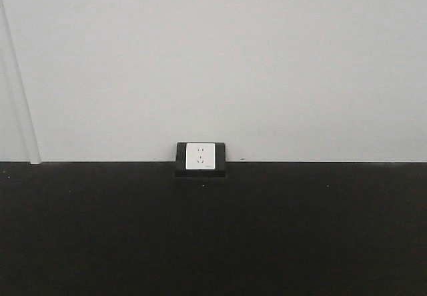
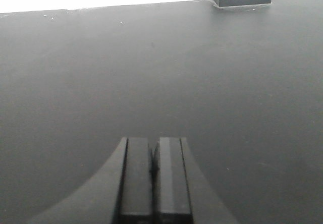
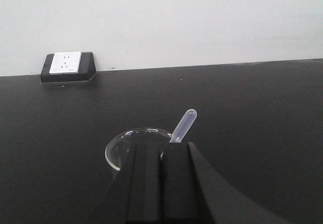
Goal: Grab transparent chemical and place on left bench
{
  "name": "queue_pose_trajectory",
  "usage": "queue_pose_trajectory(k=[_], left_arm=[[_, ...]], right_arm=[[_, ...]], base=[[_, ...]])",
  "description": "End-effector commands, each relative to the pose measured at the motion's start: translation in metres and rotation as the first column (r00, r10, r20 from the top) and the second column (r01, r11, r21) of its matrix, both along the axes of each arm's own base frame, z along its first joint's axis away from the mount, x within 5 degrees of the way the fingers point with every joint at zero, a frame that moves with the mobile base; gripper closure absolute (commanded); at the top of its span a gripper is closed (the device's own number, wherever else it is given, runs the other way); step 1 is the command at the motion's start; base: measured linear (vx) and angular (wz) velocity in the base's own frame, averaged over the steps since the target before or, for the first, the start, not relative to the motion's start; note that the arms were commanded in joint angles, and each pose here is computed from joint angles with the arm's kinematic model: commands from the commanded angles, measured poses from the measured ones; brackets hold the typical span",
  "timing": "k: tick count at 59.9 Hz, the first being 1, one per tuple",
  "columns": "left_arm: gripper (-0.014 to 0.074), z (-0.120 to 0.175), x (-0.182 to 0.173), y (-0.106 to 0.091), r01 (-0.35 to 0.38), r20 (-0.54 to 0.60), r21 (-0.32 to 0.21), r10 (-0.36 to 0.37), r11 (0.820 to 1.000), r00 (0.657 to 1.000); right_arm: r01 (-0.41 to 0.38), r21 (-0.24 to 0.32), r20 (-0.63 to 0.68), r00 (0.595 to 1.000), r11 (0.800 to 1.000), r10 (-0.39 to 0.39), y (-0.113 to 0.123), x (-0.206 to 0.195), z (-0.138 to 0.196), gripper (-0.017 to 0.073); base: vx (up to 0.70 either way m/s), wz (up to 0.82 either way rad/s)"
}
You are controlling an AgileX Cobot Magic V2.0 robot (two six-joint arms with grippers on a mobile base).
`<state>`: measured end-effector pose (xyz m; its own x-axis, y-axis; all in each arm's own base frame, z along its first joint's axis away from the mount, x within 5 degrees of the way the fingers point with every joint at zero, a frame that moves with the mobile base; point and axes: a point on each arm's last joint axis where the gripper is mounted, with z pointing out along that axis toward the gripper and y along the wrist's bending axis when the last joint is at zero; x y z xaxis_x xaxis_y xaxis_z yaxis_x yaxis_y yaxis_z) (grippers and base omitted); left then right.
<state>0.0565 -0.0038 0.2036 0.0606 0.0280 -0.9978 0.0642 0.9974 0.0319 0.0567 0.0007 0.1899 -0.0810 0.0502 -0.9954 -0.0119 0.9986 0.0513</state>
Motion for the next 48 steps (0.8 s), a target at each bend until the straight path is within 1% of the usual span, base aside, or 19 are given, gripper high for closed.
queue_pose_trajectory(k=[1, 9, 15, 18, 23, 28, 35, 39, 42, 48], left_arm=[[0.0597, 0.003, -0.001, 0.0, 0.001, 0.08, -0.014, 0.0, 1.0, 0.997], [0.0597, 0.003, -0.001, 0.0, 0.001, 0.08, -0.014, 0.0, 1.0, 0.997], [0.0597, 0.003, -0.001, 0.0, 0.001, 0.08, -0.014, 0.0, 1.0, 0.997], [0.0597, 0.003, -0.001, 0.0, 0.001, 0.08, -0.014, 0.0, 1.0, 0.997], [0.0597, 0.003, -0.001, 0.0, 0.001, 0.08, -0.014, 0.0, 1.0, 0.997], [0.0597, 0.003, -0.001, 0.0, 0.001, 0.08, -0.014, 0.0, 1.0, 0.997], [0.0597, 0.003, -0.001, 0.0, 0.001, 0.08, -0.014, 0.0, 1.0, 0.997], [0.0597, 0.003, -0.001, 0.0, 0.001, 0.08, -0.014, 0.0, 1.0, 0.997], [0.0597, 0.003, -0.001, 0.0, 0.001, 0.08, -0.014, 0.0, 1.0, 0.997], [0.0597, 0.003, -0.001, 0.0, 0.001, 0.08, -0.014, 0.0, 1.0, 0.997]], right_arm=[[0.001, -0.012, 0.095, 0.995, 1.0, 0.0, 0.0, 0.0, 0.007, 0.0567], [0.001, -0.012, 0.1, 0.995, 1.0, 0.0, 0.0, 0.0, 0.007, 0.0567], [-0.001, -0.011, 0.155, 0.988, 1.0, 0.003, 0.0, -0.001, 0.013, 0.0567], [-0.003, -0.007, 0.214, 0.977, 1.0, 0.005, 0.001, -0.002, 0.022, 0.0567], [-0.01, 0.021, 0.323, 0.947, 1.0, 0.003, 0.001, -0.006, 0.045, 0.0567], [-0.012, 0.023, 0.382, 0.924, 1.0, 0.002, 0.0, -0.011, 0.072, 0.0567], [-0.01, 0.02, 0.374, 0.927, 1.0, 0.002, 0.0, -0.007, 0.106, 0.0567], [-0.006, 0.006, 0.338, 0.941, 1.0, 0.003, 0.001, 0.006, 0.123, 0.0567], [-0.003, -0.006, 0.33, 0.944, 1.0, 0.005, 0.001, 0.015, 0.137, 0.0567], [-0.003, -0.008, 0.278, 0.96, 1.0, 0.005, 0.001, 0.039, 0.152, 0.0567]], base=[[0.0, 0.0], [0.0, 0.0], [0.0, 0.0], [0.0, 0.0], [0.0, 0.0], [0.0, 0.0], [0.0, 0.0], [0.0, 0.0], [0.0, 0.0], [0.0, 0.0]])
